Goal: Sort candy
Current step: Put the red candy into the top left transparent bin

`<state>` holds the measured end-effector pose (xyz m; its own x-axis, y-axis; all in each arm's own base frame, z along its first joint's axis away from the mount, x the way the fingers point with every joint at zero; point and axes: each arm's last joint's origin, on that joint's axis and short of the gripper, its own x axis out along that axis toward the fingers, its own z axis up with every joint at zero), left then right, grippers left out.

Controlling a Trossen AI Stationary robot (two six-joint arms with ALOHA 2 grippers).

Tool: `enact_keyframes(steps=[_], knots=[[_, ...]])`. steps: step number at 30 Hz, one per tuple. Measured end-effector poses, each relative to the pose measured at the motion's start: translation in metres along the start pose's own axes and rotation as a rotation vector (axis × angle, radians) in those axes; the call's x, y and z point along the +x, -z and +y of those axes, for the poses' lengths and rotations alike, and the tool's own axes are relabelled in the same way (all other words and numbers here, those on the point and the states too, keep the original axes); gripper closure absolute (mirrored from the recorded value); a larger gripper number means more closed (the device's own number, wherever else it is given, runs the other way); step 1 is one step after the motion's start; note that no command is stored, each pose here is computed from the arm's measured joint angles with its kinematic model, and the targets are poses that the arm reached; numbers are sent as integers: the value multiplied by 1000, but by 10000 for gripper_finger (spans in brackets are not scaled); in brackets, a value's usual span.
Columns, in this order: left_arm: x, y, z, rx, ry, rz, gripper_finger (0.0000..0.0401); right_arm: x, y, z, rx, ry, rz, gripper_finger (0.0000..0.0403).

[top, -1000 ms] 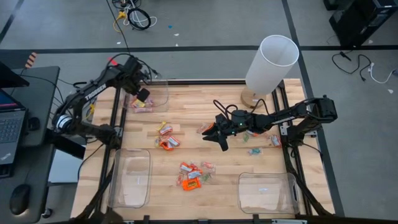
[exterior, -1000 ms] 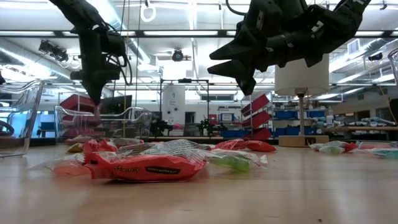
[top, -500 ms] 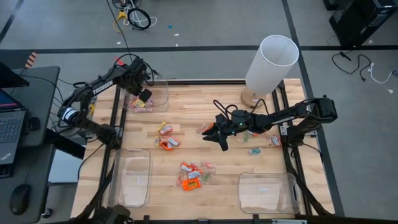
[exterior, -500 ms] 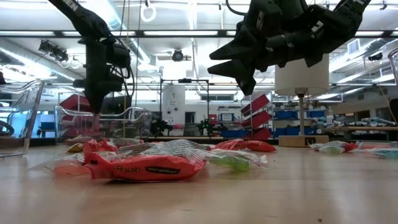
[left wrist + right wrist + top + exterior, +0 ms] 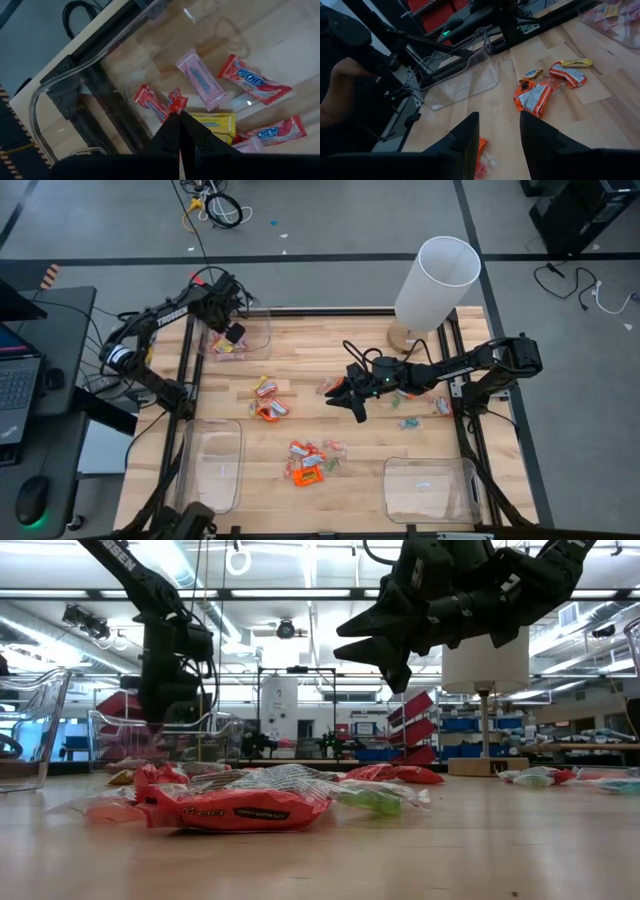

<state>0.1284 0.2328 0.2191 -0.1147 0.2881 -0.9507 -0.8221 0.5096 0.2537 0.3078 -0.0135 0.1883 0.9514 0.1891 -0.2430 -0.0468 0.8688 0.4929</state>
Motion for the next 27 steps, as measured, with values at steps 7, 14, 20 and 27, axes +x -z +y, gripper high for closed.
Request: enact_keyframes(steps=[7,14,20,27], knots=[[2,-2,2,-10,-6,-16,401,0,0,0,0,0,0,275],[2,-4,2,-11,-7,-30,400,0,0,0,0,-1,1,275],[2,-4,2,8,-7,-30,400,0,0,0,0,-1,1,275],[2,-4,2,8,-7,-30,400,0,0,0,0,-1,0,275]])
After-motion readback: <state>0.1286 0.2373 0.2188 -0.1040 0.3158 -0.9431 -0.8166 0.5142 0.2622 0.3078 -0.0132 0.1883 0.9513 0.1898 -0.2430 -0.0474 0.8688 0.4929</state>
